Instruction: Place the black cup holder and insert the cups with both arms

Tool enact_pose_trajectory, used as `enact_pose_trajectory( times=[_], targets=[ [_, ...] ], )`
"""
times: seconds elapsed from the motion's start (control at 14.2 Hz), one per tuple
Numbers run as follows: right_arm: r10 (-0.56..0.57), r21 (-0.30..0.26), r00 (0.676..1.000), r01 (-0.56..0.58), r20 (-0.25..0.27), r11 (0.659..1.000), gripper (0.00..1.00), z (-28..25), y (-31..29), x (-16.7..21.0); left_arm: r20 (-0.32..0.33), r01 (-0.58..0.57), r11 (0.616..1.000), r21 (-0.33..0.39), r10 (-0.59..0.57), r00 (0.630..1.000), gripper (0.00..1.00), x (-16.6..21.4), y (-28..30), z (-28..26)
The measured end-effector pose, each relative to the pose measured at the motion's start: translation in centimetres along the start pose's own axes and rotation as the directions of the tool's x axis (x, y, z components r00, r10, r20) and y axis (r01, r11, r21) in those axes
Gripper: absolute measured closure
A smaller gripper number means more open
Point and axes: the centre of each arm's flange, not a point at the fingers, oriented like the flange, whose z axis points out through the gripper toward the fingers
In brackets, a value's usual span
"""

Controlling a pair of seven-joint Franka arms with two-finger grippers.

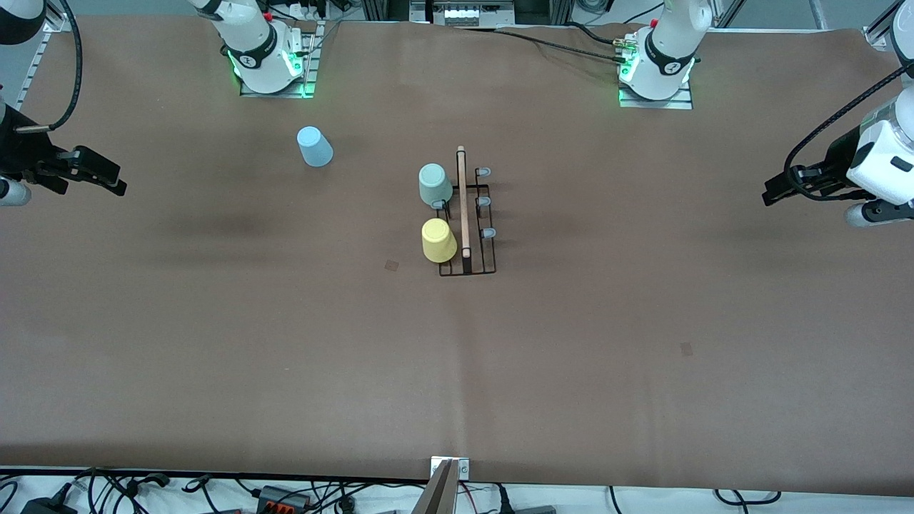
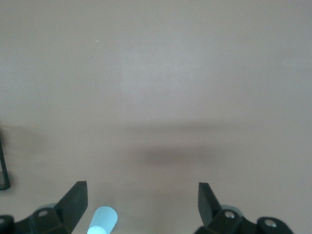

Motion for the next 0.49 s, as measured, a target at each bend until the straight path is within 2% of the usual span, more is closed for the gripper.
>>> enact_pose_trajectory(
  times=[0.49],
  targets=[
    [0.0, 0.0, 1.0, 0.0, 0.013, 1.0, 0.0, 0.18, 0.0, -0.15, 0.001, 0.0, 1.0, 0.0, 0.0, 1.0, 0.0, -0.01, 0.0, 0.01]
  ],
)
